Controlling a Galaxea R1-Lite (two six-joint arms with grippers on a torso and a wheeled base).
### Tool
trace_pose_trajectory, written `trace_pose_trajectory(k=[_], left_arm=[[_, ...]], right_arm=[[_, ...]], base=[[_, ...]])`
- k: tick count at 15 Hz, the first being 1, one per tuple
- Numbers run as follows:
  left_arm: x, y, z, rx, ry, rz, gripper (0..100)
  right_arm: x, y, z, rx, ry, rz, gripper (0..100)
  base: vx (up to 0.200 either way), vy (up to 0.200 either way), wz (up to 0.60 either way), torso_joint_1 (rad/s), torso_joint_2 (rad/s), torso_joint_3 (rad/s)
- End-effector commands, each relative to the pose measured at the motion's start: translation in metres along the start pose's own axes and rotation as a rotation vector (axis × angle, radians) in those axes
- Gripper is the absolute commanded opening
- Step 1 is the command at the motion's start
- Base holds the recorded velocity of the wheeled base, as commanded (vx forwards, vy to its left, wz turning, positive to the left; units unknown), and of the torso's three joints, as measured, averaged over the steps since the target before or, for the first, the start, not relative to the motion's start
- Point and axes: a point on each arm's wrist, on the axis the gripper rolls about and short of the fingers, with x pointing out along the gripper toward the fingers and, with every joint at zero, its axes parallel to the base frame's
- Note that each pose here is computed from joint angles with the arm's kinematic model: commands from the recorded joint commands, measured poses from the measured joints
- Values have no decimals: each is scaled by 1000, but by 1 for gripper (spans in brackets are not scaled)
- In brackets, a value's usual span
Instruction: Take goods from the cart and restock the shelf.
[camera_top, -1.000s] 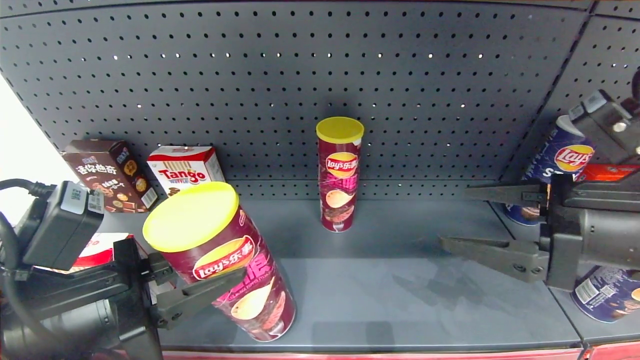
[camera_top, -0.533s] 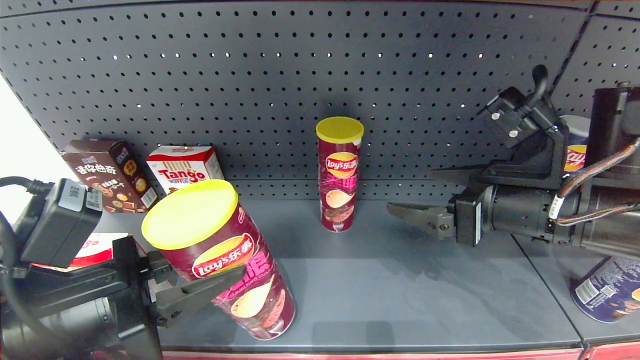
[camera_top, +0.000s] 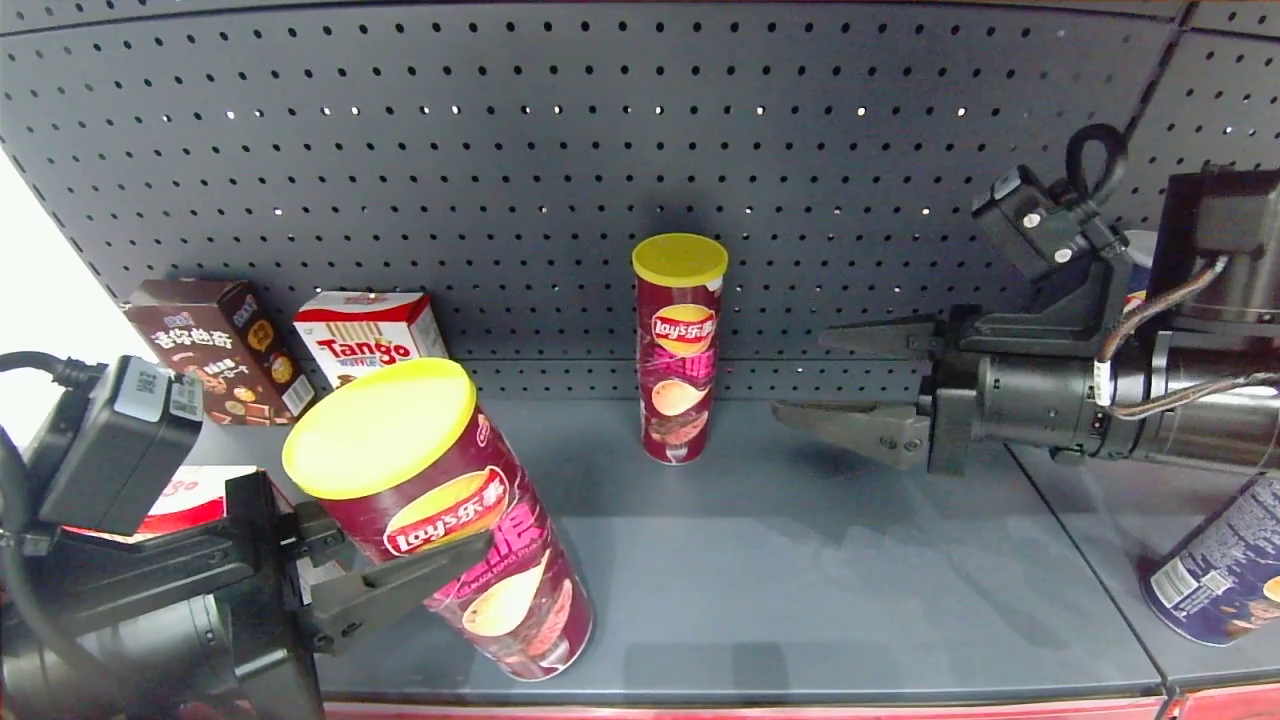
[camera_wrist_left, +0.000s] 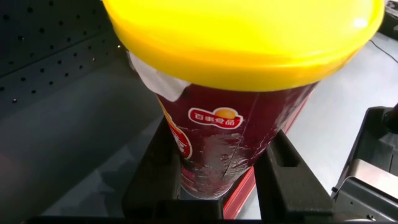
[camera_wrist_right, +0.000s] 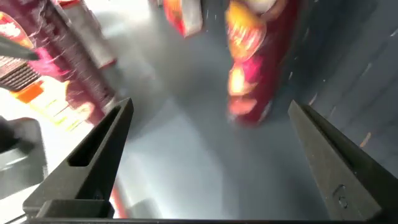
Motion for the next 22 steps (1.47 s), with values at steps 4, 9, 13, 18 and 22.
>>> trace_pose_trajectory(k=[4, 9, 13, 18, 22], left_arm=[[1, 1, -1, -3, 6, -1, 0], [3, 1, -2, -7, 14, -3, 0], [3, 1, -3, -8, 17, -5, 0], [3, 1, -3, -8, 17, -5, 0], [3, 2, -2, -7, 14, -3, 0]], right_arm=[[23, -41, -24, -65, -114, 146, 100], [39, -45, -35, -67, -120, 201, 100], [53, -50, -37, -66, -118, 211, 100], [73, -62, -41, -67, -119, 209, 100], [92, -75, -47, -69, -121, 204, 100]], base=[[0, 0, 0, 0, 0, 0], [0, 0, 0, 0, 0, 0], [0, 0, 0, 0, 0, 0], [0, 0, 0, 0, 0, 0], [0, 0, 0, 0, 0, 0]])
